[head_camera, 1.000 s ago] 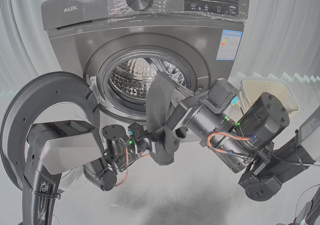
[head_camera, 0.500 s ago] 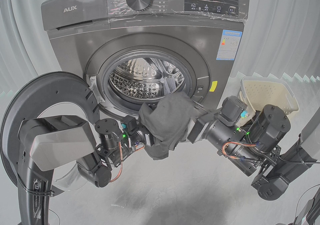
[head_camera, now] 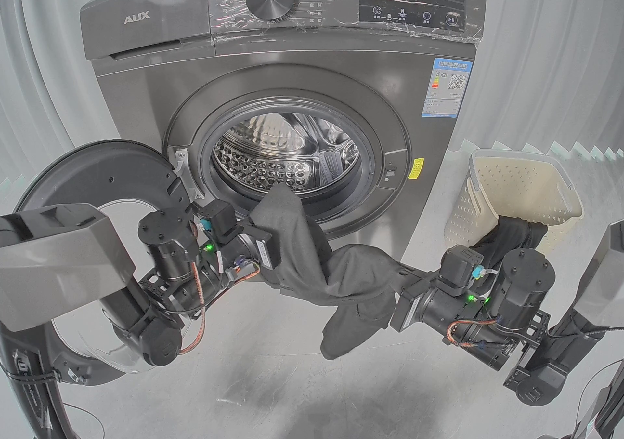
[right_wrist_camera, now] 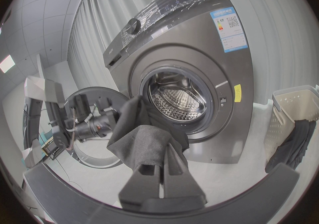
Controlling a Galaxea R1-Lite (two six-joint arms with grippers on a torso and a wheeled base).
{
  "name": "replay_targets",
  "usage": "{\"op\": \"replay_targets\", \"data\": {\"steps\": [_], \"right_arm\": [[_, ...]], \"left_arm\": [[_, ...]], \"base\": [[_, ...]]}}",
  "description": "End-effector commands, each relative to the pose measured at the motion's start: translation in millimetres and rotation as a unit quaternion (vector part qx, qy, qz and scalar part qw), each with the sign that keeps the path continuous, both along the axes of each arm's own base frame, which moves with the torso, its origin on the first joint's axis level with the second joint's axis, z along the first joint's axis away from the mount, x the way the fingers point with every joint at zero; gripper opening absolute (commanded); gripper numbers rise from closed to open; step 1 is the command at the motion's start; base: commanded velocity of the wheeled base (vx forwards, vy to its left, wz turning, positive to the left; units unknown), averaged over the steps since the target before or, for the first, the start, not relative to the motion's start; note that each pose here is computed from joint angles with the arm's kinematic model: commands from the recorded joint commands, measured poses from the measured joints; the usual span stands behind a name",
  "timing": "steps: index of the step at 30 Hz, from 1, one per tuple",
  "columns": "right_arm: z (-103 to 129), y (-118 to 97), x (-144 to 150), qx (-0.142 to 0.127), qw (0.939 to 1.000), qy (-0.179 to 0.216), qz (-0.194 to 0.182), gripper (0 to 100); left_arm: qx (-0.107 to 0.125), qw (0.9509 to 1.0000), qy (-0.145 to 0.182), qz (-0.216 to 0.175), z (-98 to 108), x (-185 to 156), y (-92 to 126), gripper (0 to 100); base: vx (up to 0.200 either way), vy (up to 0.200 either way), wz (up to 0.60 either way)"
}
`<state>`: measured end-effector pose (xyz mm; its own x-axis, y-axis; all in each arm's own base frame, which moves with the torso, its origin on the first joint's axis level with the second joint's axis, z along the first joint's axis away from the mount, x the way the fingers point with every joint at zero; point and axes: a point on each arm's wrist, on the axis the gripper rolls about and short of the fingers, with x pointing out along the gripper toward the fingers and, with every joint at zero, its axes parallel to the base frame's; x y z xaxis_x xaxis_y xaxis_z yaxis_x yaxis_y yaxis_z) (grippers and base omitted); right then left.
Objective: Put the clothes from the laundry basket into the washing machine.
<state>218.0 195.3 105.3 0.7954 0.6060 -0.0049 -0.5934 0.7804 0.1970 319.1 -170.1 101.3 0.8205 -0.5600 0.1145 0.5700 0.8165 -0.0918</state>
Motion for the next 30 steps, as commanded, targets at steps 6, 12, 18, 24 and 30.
{"op": "replay_targets", "data": {"steps": [6,12,18,24,30], "right_arm": [[-18,2,-5,-0.025,0.9993,0.028,0.006,100],[-49,-36,-39,-0.120,0.9881,0.096,0.004,100],[-40,-53,-40,-0.112,0.9893,0.091,-0.020,100],[-43,-65,-18,-0.104,0.9876,0.095,-0.069,100],[-42,-66,-15,-0.102,0.9877,0.093,-0.074,100]], "left_arm": [[-0.013,0.9997,-0.020,-0.008,40,-51,23,0],[-0.014,0.9997,-0.008,-0.017,43,-74,30,0],[-0.009,0.9999,0.002,-0.010,40,-81,37,0],[-0.006,0.9997,0.008,0.021,38,-85,43,0],[-0.002,0.9984,0.007,0.056,38,-86,47,0]], "base": [[0.000,0.000,0.00],[0.000,0.000,0.00],[0.000,0.000,0.00],[0.000,0.000,0.00],[0.000,0.000,0.00]]}}
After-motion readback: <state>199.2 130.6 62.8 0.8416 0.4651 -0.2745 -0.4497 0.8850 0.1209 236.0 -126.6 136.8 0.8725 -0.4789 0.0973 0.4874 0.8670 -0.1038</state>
